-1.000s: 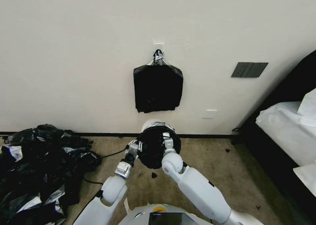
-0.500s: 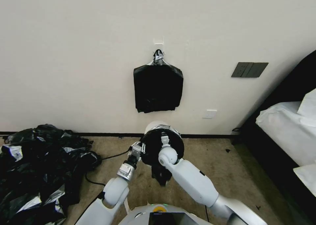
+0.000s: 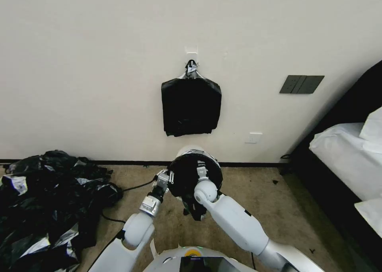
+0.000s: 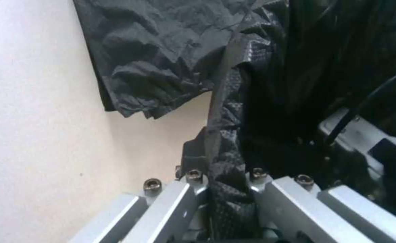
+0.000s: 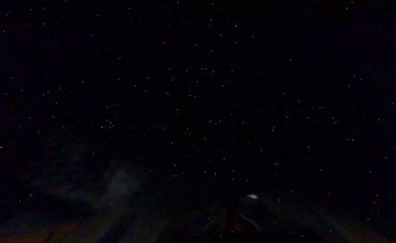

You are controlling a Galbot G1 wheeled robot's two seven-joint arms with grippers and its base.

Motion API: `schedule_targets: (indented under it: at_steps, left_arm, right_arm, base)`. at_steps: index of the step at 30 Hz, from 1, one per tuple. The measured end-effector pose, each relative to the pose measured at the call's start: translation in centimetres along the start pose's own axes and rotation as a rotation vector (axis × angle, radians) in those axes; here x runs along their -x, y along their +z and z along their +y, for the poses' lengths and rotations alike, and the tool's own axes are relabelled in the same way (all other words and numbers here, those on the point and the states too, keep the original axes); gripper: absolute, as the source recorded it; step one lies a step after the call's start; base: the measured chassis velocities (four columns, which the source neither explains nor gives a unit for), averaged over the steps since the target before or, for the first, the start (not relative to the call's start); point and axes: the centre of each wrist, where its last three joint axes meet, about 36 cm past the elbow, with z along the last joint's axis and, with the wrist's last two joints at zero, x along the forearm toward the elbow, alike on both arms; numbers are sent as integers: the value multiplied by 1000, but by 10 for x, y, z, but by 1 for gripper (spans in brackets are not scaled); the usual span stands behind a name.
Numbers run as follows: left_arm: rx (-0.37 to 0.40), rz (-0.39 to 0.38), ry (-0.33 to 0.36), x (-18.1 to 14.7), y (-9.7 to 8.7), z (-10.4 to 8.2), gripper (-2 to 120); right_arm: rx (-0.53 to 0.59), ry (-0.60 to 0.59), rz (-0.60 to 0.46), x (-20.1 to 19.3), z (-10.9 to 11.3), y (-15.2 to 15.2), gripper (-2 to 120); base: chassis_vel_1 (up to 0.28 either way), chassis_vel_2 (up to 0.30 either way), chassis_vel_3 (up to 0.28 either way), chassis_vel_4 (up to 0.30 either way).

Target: Place a trash bag onto the trash bin.

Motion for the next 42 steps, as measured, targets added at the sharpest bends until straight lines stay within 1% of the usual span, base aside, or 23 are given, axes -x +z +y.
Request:
schedule_targets:
  at_steps: [6,9,11,17,19,22,29,31,33,34,35,36,38,39,40,41,42]
  left_arm:
    - [-2,7,-3,2,4,-2,1]
    - [6,7,-11,4,6,2,1]
    - [10,7,-15,4,6,5,1]
    - [-2,4,-34,5,5,12,1]
    - [-20,-9,-54,10,1,20,1]
    - [-24,-17,-67,13,-1,25,1]
    - [-46,-14,-88,18,-5,34,1]
    - [-56,-11,-91,19,-6,35,1]
    - [-75,-3,-97,20,-6,36,1]
    - [-75,-3,-97,20,-6,36,1]
    - [-84,2,-101,20,-6,36,1]
    - [-97,10,-106,20,-7,37,1]
    - [-125,30,-114,21,-7,39,1]
    - [-125,30,-114,21,-7,39,1]
    - [-139,40,-120,21,-8,41,1]
    - [-148,45,-124,22,-8,42,1]
    - [-161,55,-132,23,-9,43,1]
  right_arm:
    - [62,-89,-46,-23,11,-10,0]
    - [101,-138,-56,-34,18,-14,0]
    - [106,-146,-57,-36,19,-14,0]
    - [113,-169,-39,-42,21,-10,0]
    - [143,-200,11,-50,21,-10,0]
    - [162,-226,42,-58,21,-11,0]
    - [154,-249,40,-71,23,-8,0]
    - [131,-248,19,-75,23,-5,0]
    - [96,-262,-28,-79,22,0,0]
    - [96,-262,-28,-79,22,0,0]
    - [84,-266,-49,-81,21,3,0]
    - [68,-277,-96,-83,20,7,0]
    - [52,-314,-192,-90,15,15,7]
    - [52,-314,-192,-90,15,15,7]
    - [47,-335,-245,-94,12,19,14]
    - [45,-347,-275,-97,10,21,15]
    - [44,-368,-330,-103,5,24,20]
  base:
    - [0,0,0,0]
    - [0,0,0,0]
    - [0,0,0,0]
    - [0,0,0,0]
    - [0,0,0,0]
    - [0,0,0,0]
    - [0,0,0,0]
    - [0,0,0,0]
    - [0,0,0,0]
    - [0,0,0,0]
    - [0,0,0,0]
    - [0,0,0,0]
    - [0,0,0,0]
    - [0,0,0,0]
    - [0,0,0,0]
    - [0,0,0,0]
    - [0,0,0,0]
